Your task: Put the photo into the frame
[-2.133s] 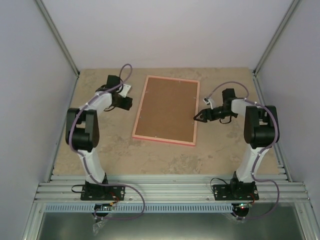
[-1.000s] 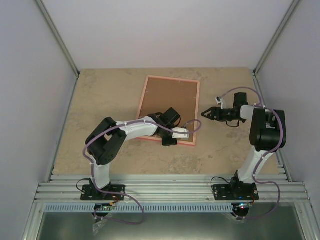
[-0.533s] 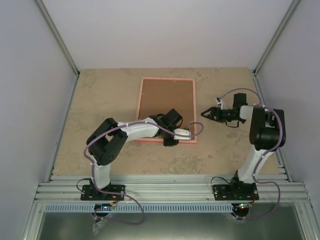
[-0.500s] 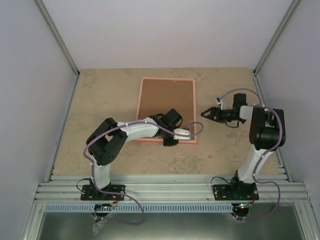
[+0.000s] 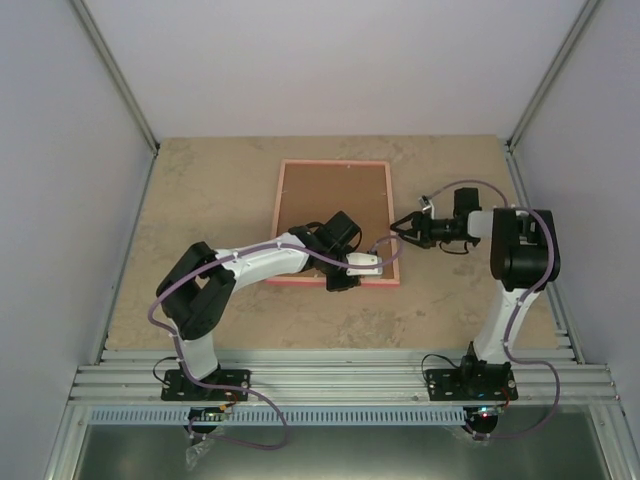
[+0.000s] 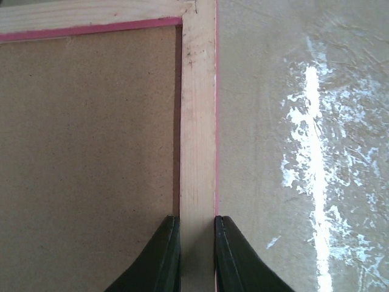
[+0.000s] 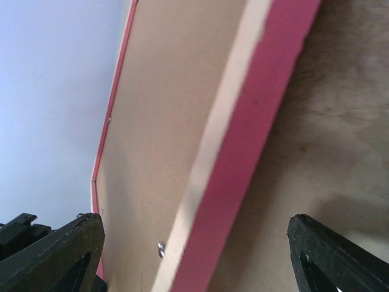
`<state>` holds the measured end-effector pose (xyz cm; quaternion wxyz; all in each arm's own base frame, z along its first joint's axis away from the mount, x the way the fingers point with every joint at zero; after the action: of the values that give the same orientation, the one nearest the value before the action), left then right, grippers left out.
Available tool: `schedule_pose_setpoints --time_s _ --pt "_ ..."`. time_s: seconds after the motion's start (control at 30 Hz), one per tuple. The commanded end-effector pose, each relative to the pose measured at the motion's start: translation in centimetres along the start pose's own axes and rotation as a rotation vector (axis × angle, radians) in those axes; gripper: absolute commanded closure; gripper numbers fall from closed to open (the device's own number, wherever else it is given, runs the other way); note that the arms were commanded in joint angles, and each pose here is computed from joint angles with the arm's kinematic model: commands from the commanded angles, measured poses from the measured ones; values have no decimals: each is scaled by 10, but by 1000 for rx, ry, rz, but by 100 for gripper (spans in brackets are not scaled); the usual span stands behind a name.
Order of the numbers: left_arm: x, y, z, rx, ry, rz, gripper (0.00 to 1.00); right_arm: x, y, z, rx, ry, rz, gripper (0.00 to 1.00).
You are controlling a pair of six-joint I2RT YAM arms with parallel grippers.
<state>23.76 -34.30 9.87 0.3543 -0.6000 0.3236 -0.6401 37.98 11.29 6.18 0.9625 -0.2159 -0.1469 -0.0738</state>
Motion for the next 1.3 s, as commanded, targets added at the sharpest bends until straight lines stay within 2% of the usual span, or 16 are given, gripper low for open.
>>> schedule_pose_setpoints --time_s 0.0,0.23,0.43,0.67,0.97,1.0,1.13,1.17,1.27 --pt "33 -23 -7 -11 46 -126 100 11 10 5 73 28 3 17" --pt "48 -27 -15 -71 25 -179 100 -13 45 5 143 153 102 21" --pt "49 -25 -30 -114 53 -173 100 -11 51 4 166 209 106 27" --pt "44 -18 -42 -129 79 -147 100 -9 54 0 193 264 100 45" --pt "33 -18 -38 -74 80 -105 100 -4 43 16 211 244 82 73" --pt "33 -20 -36 -60 76 -101 98 -1 41 19 210 235 74 75" --pt "34 -32 -29 2 46 -78 71 11 29 33 205 197 42 89" --pt "33 -35 -26 25 40 -67 69 13 25 36 204 189 34 92" --pt "33 -51 -19 85 27 -49 53 19 15 48 203 161 15 99"
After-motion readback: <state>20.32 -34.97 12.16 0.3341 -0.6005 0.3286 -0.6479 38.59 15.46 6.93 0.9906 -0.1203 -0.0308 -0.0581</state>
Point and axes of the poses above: each gripper's point midway between its finger pads, its own y axis out along the fingers, its own z axis along the line the jaws close on, x = y × z, the point moved 3 cm from there along -y, back along the fingers, and after that the axes turned 2 degrees about -y, right-handed, at the moved point
